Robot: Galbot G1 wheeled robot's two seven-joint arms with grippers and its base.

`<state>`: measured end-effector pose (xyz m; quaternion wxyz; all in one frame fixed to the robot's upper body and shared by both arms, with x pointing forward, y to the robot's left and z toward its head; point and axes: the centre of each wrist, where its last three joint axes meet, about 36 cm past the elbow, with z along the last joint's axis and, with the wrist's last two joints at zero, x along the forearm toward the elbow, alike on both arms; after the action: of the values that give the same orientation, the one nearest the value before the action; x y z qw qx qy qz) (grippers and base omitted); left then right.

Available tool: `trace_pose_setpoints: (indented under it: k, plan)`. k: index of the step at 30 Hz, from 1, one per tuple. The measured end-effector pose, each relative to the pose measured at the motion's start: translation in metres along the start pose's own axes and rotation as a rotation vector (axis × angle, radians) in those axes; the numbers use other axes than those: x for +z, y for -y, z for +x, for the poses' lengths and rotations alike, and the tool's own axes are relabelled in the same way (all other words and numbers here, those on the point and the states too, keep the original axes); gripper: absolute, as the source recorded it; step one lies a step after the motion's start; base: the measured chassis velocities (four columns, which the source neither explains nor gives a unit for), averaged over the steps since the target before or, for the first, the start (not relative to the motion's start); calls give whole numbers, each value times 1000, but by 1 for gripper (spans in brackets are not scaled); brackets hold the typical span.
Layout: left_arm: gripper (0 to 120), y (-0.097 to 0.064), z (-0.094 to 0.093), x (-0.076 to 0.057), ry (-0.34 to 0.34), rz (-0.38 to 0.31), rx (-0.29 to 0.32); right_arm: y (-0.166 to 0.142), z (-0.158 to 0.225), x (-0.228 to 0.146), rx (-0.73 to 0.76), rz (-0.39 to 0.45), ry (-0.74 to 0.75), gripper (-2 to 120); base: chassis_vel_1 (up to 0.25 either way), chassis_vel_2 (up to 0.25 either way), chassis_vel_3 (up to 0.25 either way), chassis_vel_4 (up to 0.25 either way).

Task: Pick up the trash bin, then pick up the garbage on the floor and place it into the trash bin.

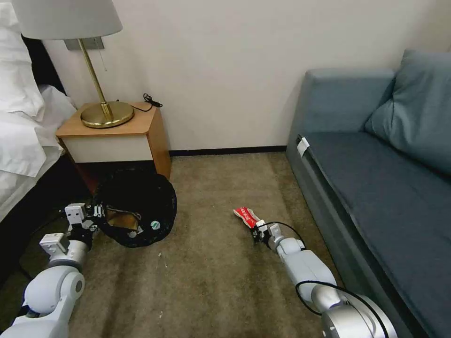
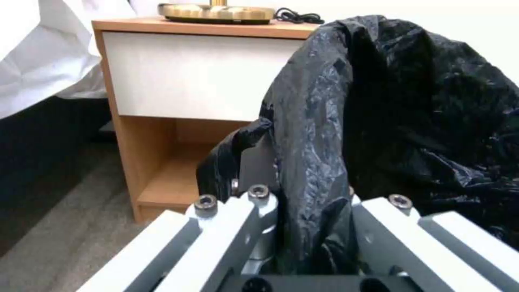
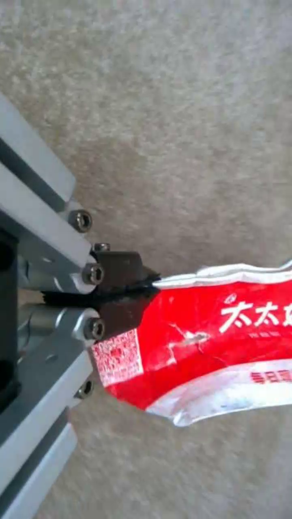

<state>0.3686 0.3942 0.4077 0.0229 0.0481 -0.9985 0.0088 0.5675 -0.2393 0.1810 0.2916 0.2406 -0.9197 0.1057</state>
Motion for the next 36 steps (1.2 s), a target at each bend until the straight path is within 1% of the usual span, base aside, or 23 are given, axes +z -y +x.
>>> trace_pose_setpoints:
  k: [12, 14, 17, 18, 19, 20, 22, 25, 26, 28, 29, 31, 32, 35, 36]
  plan:
    - [4, -1, -4, 2, -1, 9, -7, 7, 15, -25, -11, 30, 95, 0, 0, 0, 0, 0]
    - [4, -1, -6, 6, -2, 16, -12, 7, 24, -45, -29, 56, 157, 0, 0, 0, 0, 0]
    - [4, -1, -7, 7, -1, 18, -13, 7, 28, -53, -35, 65, 180, 0, 0, 0, 0, 0]
    - [4, -1, -9, 8, 1, 22, -14, 6, 33, -66, -45, 80, 218, 0, 0, 0, 0, 0]
    - [4, 0, -12, 12, 3, 31, -17, 1, 42, -94, -76, 87, 279, 0, 0, 0, 0, 0]
    - [4, 0, -12, 12, 3, 31, -17, 1, 42, -94, -76, 87, 279, 0, 0, 0, 0, 0]
    - [4, 2, -16, 16, 2, 39, -18, -9, 52, -125, -114, 81, 342, 0, 0, 0, 0, 0]
    - [4, 2, -16, 16, 2, 39, -18, -9, 52, -125, -114, 81, 342, 0, 0, 0, 0, 0]
    - [4, 5, -20, 22, 4, 55, -21, -27, 69, -169, -181, 73, 440, 0, 0, 0, 0, 0]
    - [4, 7, -24, 27, 5, 67, -27, -47, 81, -199, -249, 77, 504, 0, 0, 0, 0, 0]
    - [4, 7, -24, 27, 5, 67, -27, -47, 81, -199, -249, 77, 504, 0, 0, 0, 0, 0]
    - [4, 9, -28, 29, 7, 77, -29, -66, 91, -219, -326, 62, 550, 0, 0, 0, 0, 0]
    - [4, 9, -28, 29, 7, 77, -29, -66, 91, -219, -326, 62, 550, 0, 0, 0, 0, 0]
    - [4, 12, -35, 32, 10, 92, -30, -97, 100, -240, -451, 49, 594, 0, 0, 0, 0, 0]
    - [4, 12, -35, 32, 10, 92, -30, -97, 100, -240, -451, 49, 594, 0, 0, 0, 0, 0]
